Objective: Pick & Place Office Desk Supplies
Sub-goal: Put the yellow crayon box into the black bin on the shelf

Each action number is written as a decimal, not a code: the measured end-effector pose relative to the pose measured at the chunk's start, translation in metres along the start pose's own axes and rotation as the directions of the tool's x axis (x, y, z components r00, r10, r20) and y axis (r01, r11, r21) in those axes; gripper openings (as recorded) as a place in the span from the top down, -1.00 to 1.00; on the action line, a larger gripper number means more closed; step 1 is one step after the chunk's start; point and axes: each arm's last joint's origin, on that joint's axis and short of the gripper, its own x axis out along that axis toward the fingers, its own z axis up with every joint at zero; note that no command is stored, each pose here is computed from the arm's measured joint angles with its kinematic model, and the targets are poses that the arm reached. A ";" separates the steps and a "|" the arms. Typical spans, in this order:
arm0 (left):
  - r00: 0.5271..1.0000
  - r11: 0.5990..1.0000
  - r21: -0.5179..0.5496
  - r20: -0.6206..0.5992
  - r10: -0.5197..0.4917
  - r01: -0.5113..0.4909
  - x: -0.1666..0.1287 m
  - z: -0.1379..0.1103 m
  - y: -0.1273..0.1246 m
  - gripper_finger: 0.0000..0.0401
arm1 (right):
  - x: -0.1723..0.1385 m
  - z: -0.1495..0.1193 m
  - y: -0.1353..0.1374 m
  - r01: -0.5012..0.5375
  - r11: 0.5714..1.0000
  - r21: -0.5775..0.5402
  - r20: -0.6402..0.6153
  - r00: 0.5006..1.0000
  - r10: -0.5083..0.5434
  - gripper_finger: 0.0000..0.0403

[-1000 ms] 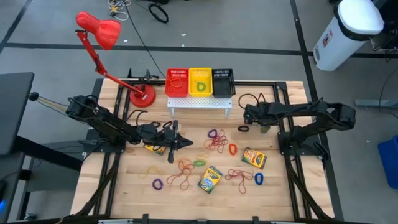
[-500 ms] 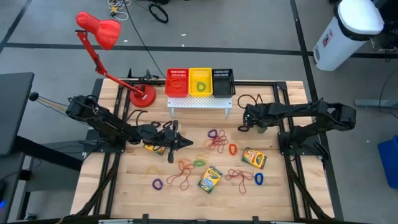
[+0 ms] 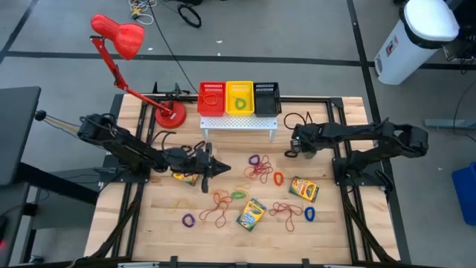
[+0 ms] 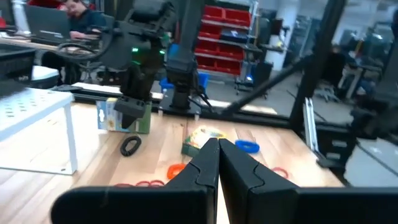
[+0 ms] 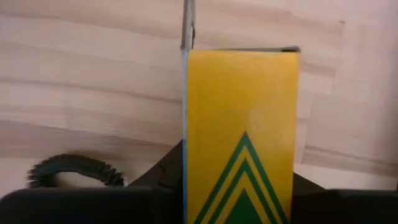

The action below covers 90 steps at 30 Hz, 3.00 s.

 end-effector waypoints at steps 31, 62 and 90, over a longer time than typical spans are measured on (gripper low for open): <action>0.999 0.997 -0.069 -0.017 -0.034 0.033 0.000 0.007 0.018 0.40 | -0.060 -0.047 0.028 -0.388 0.869 -0.308 0.167 0.877 0.451 0.76; 0.992 0.993 -0.019 -0.043 -0.115 0.115 -0.002 0.003 0.000 0.40 | -0.014 -0.034 0.047 -0.204 0.959 -0.198 0.218 0.945 0.246 -0.98; 0.989 0.992 -0.062 -0.093 -0.114 0.108 -0.003 -0.002 0.000 0.40 | -0.031 -0.031 0.044 -0.099 0.980 -0.171 0.143 0.982 0.125 -0.97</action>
